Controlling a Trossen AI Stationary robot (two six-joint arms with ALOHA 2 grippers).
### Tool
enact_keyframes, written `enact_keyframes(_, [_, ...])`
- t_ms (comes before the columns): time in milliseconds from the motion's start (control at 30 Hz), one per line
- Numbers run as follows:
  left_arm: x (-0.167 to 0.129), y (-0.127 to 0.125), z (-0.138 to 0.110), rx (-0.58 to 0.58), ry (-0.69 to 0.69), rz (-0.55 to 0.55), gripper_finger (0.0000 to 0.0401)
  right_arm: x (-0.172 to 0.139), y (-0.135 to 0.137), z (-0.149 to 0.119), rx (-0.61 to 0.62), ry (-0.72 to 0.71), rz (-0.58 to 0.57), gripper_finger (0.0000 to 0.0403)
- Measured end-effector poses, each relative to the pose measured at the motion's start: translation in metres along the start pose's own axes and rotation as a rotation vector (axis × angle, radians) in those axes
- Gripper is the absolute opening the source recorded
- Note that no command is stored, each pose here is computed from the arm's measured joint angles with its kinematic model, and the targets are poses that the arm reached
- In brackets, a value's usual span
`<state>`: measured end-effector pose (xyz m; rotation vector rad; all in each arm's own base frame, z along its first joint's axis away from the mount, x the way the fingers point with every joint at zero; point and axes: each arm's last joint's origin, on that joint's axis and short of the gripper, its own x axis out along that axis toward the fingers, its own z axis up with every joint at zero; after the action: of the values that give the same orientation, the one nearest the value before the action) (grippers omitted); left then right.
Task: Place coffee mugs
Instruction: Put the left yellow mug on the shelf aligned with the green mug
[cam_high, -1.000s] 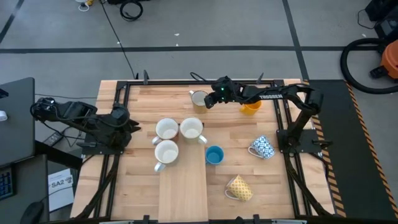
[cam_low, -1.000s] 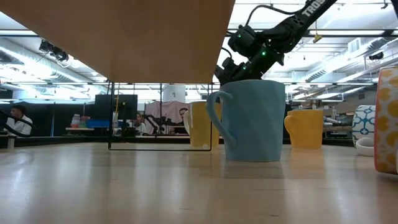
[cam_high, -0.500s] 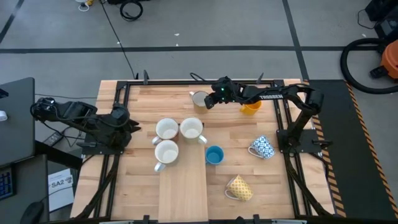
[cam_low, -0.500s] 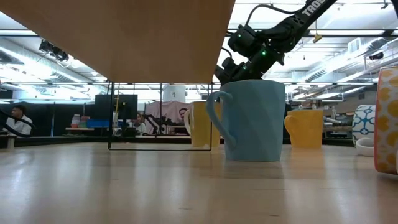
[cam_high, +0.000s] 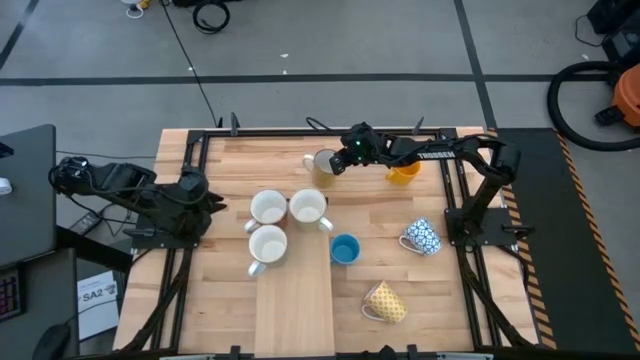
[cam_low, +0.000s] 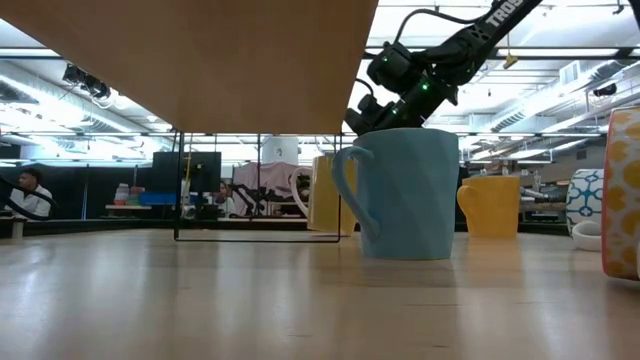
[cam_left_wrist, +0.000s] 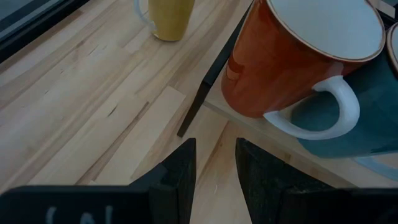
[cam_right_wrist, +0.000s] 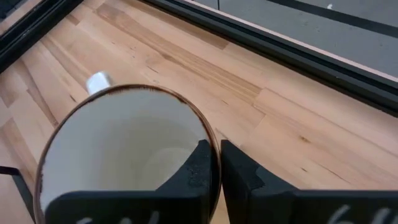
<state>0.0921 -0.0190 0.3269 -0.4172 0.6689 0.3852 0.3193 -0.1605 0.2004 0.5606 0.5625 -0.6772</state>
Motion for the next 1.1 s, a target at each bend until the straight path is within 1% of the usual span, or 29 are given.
enact_keyframes(133, [0.000, 0.000, 0.000, 0.000, 0.000, 0.000, 0.0119, 0.000, -0.005, 0.002, 0.005, -0.001, -0.006, 0.0032])
enact_keyframes(233, [0.000, 0.000, 0.000, 0.000, 0.000, 0.000, 0.0119, -0.003, -0.010, 0.005, -0.025, 0.000, -0.014, 0.0023])
enact_keyframes(400, [0.000, 0.000, 0.000, 0.001, 0.000, 0.000, 0.0119, -0.013, -0.016, 0.008, -0.057, 0.024, -0.039, 0.0022])
enact_keyframes(567, [0.000, 0.000, 0.000, 0.024, 0.000, 0.000, 0.0119, -0.029, -0.020, 0.009, -0.125, 0.076, -0.066, 0.0022])
enact_keyframes(667, [0.000, 0.000, 0.000, 0.024, 0.000, 0.000, 0.0119, -0.042, -0.023, 0.007, -0.193, 0.126, -0.080, 0.0022])
enact_keyframes(767, [0.000, 0.000, 0.000, 0.024, 0.000, 0.000, 0.0119, -0.053, -0.025, 0.005, -0.296, 0.190, -0.049, 0.0025])
enact_keyframes(900, [0.000, 0.000, 0.000, 0.024, 0.000, 0.000, 0.0119, -0.065, -0.024, 0.000, -0.408, 0.268, 0.027, 0.0026])
enact_keyframes(967, [0.000, 0.000, 0.000, 0.024, 0.000, 0.000, 0.0119, -0.067, -0.024, -0.001, -0.434, 0.289, 0.055, 0.0026])
enact_keyframes(1100, [0.000, 0.000, 0.000, 0.025, 0.000, 0.000, 0.0119, -0.068, -0.024, -0.002, -0.449, 0.299, 0.062, 0.0026])
